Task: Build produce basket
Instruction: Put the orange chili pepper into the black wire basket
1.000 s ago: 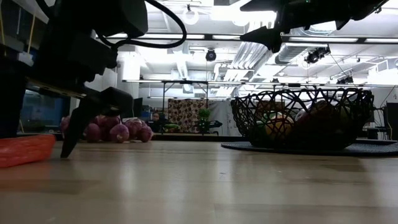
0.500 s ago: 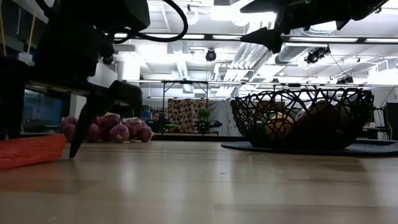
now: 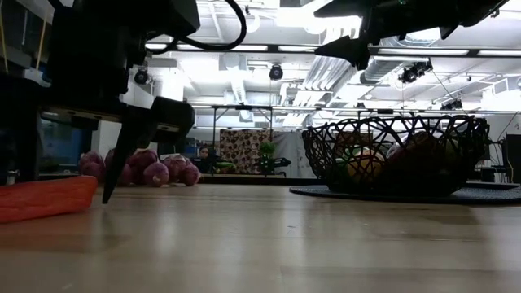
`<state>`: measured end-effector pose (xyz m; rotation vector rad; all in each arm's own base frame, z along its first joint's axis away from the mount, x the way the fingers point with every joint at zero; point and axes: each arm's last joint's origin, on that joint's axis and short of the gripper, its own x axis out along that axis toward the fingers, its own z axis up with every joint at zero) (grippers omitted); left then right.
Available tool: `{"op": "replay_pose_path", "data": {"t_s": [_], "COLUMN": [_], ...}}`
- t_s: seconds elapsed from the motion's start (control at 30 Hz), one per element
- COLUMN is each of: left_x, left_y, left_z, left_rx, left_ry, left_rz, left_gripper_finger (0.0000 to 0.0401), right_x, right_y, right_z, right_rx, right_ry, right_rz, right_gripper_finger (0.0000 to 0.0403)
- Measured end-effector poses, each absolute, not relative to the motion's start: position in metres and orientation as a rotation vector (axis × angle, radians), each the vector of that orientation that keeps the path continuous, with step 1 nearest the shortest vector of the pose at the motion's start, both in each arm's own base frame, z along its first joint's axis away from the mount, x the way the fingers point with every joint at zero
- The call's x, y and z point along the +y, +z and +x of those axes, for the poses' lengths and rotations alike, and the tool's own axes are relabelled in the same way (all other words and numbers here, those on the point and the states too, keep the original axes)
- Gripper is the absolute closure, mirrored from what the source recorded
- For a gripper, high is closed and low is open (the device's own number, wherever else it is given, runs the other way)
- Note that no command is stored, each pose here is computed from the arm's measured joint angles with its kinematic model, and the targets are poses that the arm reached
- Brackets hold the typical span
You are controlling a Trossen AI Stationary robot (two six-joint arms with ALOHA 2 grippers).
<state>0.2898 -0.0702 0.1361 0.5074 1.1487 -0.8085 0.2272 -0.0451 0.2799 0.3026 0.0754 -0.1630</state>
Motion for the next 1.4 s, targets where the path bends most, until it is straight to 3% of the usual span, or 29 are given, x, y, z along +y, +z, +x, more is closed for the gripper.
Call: {"op": "replay_pose_path", "data": {"t_s": [0.47,1.17,1.4], "left_x": [-0.0714,-0.0713,-0.0694], "left_y": [0.1384,0.1388,0.1400], "left_z": [0.2960,0.2962,0.2944], "left_rx": [1.064,1.093,1.129], "left_ry": [-0.820,-0.765,-0.722], "left_rz": [0.556,0.480,0.452], "left_gripper_finger": [0.0187,0.0388,0.0400], "right_x": [-0.0451,-0.0450,-0.0450], "right_y": [0.2795,0.2775,0.2770], "right_z": [0.2272,0.2270,0.2269], "right_rx": [0.079,0.099,0.105], "right_ry": [-0.164,-0.167,-0.168], "right_rz": [0.304,0.306,0.307], "right_gripper_finger": [0.0018,0.0018,0.0018]}}
